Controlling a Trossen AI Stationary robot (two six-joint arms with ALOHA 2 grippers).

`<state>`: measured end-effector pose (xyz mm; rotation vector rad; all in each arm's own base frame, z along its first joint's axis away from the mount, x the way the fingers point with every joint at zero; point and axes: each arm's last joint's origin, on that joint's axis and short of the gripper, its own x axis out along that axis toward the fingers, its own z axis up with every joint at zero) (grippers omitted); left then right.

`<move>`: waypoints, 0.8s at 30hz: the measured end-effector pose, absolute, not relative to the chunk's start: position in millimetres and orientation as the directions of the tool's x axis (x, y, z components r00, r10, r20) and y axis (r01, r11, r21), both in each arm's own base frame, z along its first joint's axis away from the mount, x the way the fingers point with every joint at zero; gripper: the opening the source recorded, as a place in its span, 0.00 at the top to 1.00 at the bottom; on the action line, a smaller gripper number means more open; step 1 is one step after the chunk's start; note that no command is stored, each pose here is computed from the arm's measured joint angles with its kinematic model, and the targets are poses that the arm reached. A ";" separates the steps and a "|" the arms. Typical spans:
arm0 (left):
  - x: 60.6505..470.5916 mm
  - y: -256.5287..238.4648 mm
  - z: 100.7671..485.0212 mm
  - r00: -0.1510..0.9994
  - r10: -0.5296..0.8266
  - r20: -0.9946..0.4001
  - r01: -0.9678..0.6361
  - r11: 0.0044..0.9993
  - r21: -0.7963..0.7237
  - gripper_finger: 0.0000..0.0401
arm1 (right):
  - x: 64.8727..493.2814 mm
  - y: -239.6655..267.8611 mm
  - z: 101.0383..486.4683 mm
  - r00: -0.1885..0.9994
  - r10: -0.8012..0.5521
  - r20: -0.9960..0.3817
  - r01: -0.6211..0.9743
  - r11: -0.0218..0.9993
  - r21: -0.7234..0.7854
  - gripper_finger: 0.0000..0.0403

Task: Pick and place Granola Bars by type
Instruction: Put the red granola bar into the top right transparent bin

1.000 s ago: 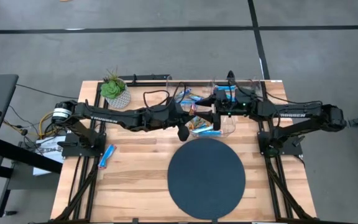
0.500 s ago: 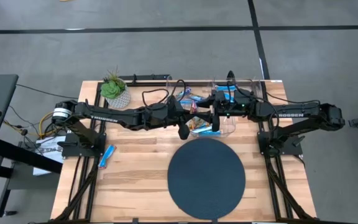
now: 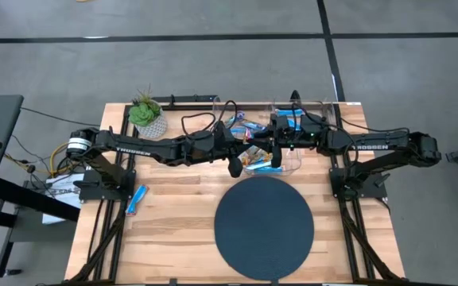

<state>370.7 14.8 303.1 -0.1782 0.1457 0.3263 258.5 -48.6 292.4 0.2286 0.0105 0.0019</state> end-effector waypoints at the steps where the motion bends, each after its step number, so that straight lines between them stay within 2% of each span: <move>1: 370.6 15.4 303.0 0.936 0.306 -0.172 -0.332 0.931 -0.150 0.92 | 258.5 -48.6 292.4 1.000 0.003 -0.010 -0.001 0.974 0.227 0.88; 7: 370.6 17.8 301.7 0.944 0.272 -0.188 -0.301 0.941 -0.153 0.83 | 258.4 -48.6 292.1 1.000 0.004 -0.011 -0.002 0.975 0.224 0.93; 16: 368.5 22.7 293.8 0.921 0.284 -0.266 -0.321 0.941 -0.105 0.51 | 256.8 -55.9 288.6 0.998 -0.031 -0.047 0.040 0.977 0.208 0.93; 20: 367.1 23.8 290.5 0.898 0.324 -0.297 -0.354 0.934 -0.054 0.43 | 253.7 -67.4 281.1 0.981 -0.147 -0.125 0.168 0.971 0.173 0.94; 24: 364.1 24.6 283.4 0.861 0.354 -0.366 -0.385 0.923 -0.010 0.41 | 247.1 -84.4 271.8 0.922 -0.318 -0.222 0.350 0.929 0.124 0.94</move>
